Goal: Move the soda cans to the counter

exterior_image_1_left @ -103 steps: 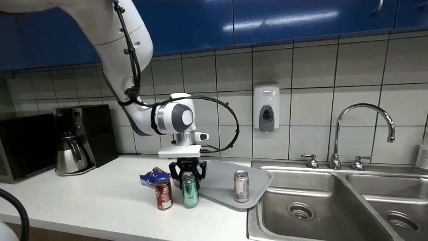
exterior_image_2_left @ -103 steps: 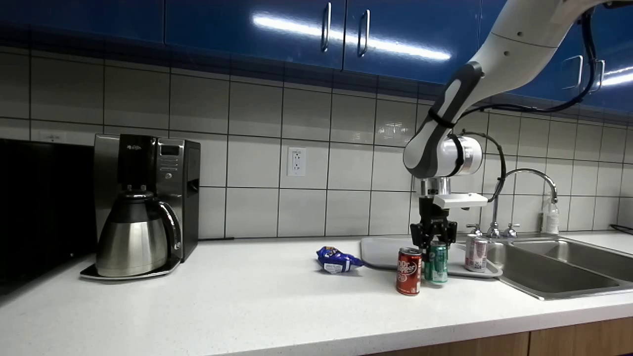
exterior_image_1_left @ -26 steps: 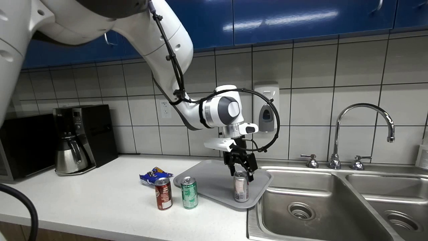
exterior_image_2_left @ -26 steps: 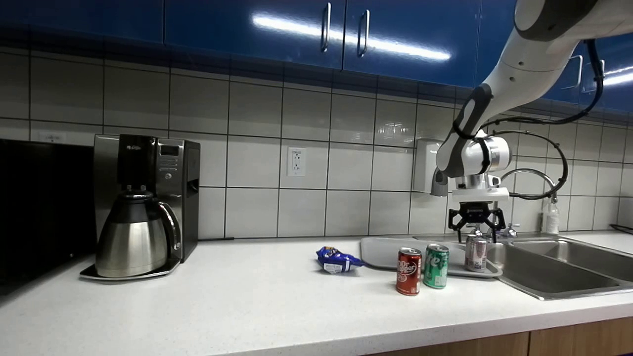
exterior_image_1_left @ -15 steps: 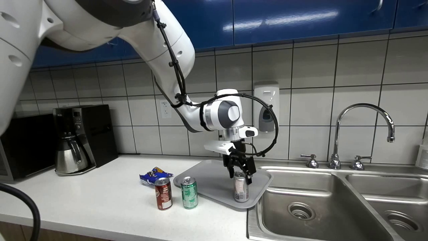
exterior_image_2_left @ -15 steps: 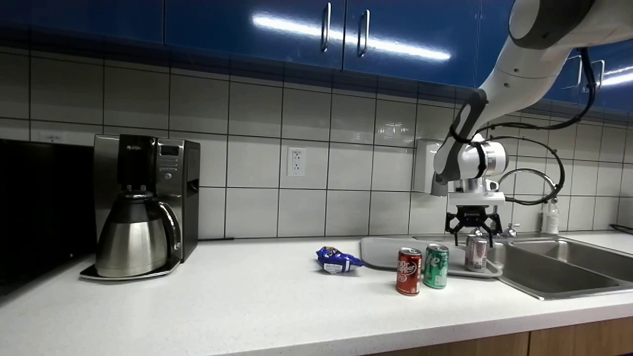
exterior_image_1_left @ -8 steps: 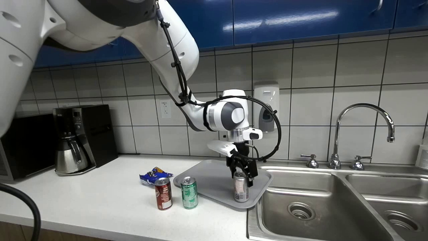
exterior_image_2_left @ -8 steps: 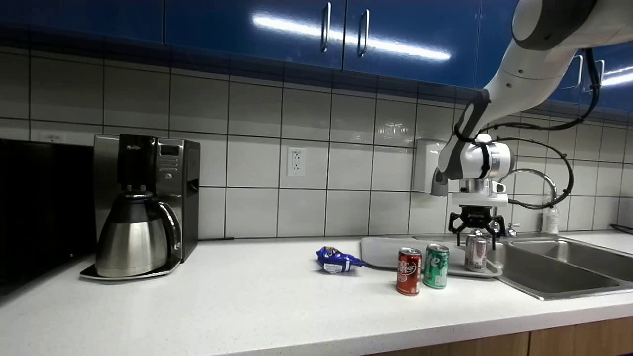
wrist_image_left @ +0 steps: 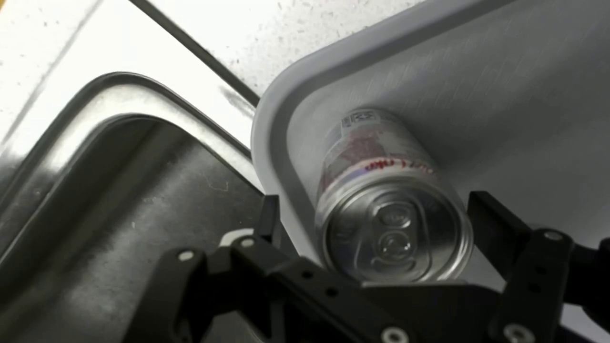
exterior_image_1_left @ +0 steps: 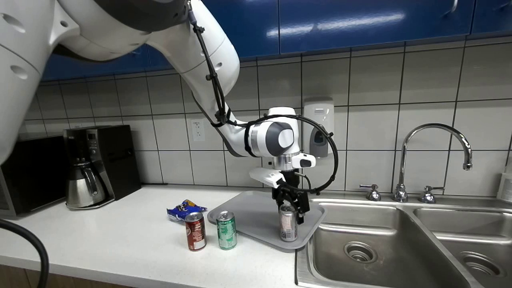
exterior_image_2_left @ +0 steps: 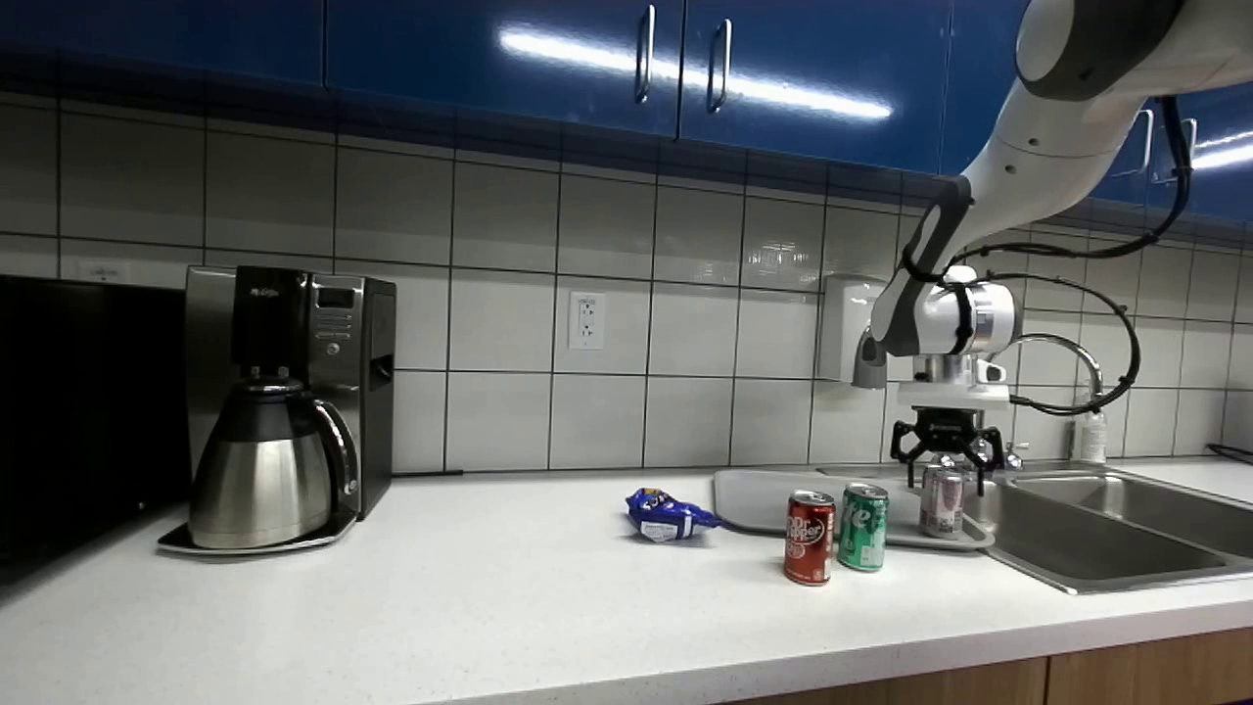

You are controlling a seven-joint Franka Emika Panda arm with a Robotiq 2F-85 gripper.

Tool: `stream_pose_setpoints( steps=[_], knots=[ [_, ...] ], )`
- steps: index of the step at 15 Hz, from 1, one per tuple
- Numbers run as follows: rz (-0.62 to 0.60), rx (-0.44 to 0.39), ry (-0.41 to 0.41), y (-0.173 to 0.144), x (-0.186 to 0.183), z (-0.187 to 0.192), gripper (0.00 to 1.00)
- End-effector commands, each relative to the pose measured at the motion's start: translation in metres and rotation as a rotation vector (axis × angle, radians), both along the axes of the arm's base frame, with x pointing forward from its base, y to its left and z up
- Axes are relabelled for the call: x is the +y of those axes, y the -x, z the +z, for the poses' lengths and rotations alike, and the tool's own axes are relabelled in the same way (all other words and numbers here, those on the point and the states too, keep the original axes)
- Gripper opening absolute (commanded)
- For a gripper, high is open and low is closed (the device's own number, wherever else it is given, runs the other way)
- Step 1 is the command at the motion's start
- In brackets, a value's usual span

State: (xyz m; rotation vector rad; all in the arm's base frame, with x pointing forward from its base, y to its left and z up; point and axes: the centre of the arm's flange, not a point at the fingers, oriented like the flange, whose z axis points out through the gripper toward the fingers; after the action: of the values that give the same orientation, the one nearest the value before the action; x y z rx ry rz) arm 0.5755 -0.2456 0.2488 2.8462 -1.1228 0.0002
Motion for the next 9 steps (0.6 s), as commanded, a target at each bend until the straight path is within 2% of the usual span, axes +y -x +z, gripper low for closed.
stream_pose_setpoints(
  steps=[1, 2, 3, 4, 8, 9],
  knots=[
    [0.012, 0.004, -0.032, -0.0012, -0.0011, 0.0023, 1.00],
    [0.013, 0.005, -0.032, -0.0009, -0.0002, 0.0021, 0.75],
    [0.015, 0.007, -0.035, -0.0008, 0.0009, 0.0013, 0.75],
    [0.015, 0.010, -0.037, -0.0008, 0.0015, 0.0005, 0.70],
    [0.013, 0.019, -0.041, 0.0000, 0.0029, 0.0002, 0.38],
    [0.011, 0.020, -0.041, 0.0002, 0.0029, 0.0005, 0.38]
  ],
)
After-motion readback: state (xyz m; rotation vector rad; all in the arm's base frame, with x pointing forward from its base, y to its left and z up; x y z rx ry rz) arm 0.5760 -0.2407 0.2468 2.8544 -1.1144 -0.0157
